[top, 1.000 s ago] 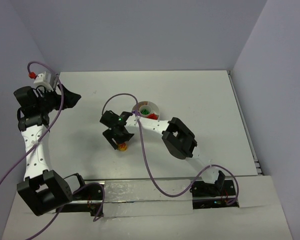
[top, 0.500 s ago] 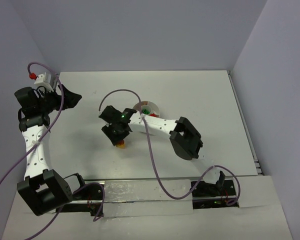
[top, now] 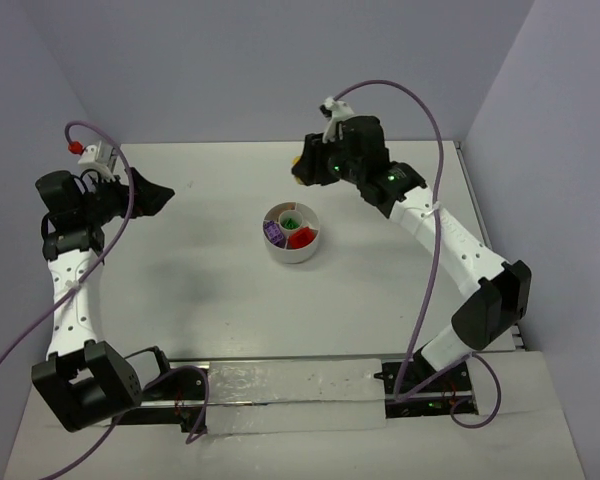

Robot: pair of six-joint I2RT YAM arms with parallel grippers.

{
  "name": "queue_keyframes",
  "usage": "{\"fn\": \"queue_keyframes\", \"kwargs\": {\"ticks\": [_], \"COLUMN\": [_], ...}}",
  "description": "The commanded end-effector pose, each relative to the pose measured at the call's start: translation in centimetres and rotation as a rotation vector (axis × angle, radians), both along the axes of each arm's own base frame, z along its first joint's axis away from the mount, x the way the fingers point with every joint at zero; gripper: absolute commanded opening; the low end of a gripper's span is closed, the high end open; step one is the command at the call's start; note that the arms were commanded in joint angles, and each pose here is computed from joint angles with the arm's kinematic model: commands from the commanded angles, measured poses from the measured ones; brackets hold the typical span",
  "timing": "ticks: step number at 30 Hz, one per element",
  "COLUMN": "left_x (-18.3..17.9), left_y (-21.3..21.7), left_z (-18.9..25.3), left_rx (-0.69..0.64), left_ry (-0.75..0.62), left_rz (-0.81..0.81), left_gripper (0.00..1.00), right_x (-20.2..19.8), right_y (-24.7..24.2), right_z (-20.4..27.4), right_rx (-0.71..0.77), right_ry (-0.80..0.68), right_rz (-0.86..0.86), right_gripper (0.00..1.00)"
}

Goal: Sort the legos into containers by color

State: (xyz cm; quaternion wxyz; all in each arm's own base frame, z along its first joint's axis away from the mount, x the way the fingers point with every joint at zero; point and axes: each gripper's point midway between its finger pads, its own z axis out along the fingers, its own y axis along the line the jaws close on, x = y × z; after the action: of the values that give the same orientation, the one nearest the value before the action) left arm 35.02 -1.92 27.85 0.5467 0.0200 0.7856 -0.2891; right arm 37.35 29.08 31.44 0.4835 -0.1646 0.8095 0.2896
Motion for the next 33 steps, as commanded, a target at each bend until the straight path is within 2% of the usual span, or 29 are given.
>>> {"fn": "queue_keyframes", "kwargs": {"ticks": [1, 7, 10, 14, 16, 33], "left_x": [0.6, 1.2, 1.3, 1.3, 1.2, 1.6], "left_y": [-1.1, -1.7, -1.8, -1.8, -1.8, -2.0], "left_z": [3.1, 3.6, 3.5, 3.2, 3.3, 3.4], "left_rx": [0.021, 0.02, 0.026, 0.027, 0.027, 0.031], "left_ry": [-0.092, -0.091, -0.088, -0.079, -0.08, -0.085], "left_rz": [-0.052, -0.061, -0.059, -0.055, -0.056, -0.07], "left_gripper": [0.99, 0.99, 0.99, 0.99, 0.99, 0.99], "right_x": [2.0, 4.5, 4.9, 4.8, 4.7, 4.0], "right_y": [-3.2, -5.9, -5.7, -4.2, -3.5, -3.0], "right_z": [-3.6, -7.3, -8.5, -10.3, -11.2, -15.8], "right_rx": [-0.018, -0.042, -0.029, -0.002, -0.005, -0.119], "right_ry": [0.079, 0.18, 0.232, 0.28, 0.293, 0.324], "right_rz": [-0.088, -0.311, -0.347, -0.289, -0.249, -0.116], "right_gripper": [0.0, 0.0, 0.0, 0.0, 0.04, 0.15]}}
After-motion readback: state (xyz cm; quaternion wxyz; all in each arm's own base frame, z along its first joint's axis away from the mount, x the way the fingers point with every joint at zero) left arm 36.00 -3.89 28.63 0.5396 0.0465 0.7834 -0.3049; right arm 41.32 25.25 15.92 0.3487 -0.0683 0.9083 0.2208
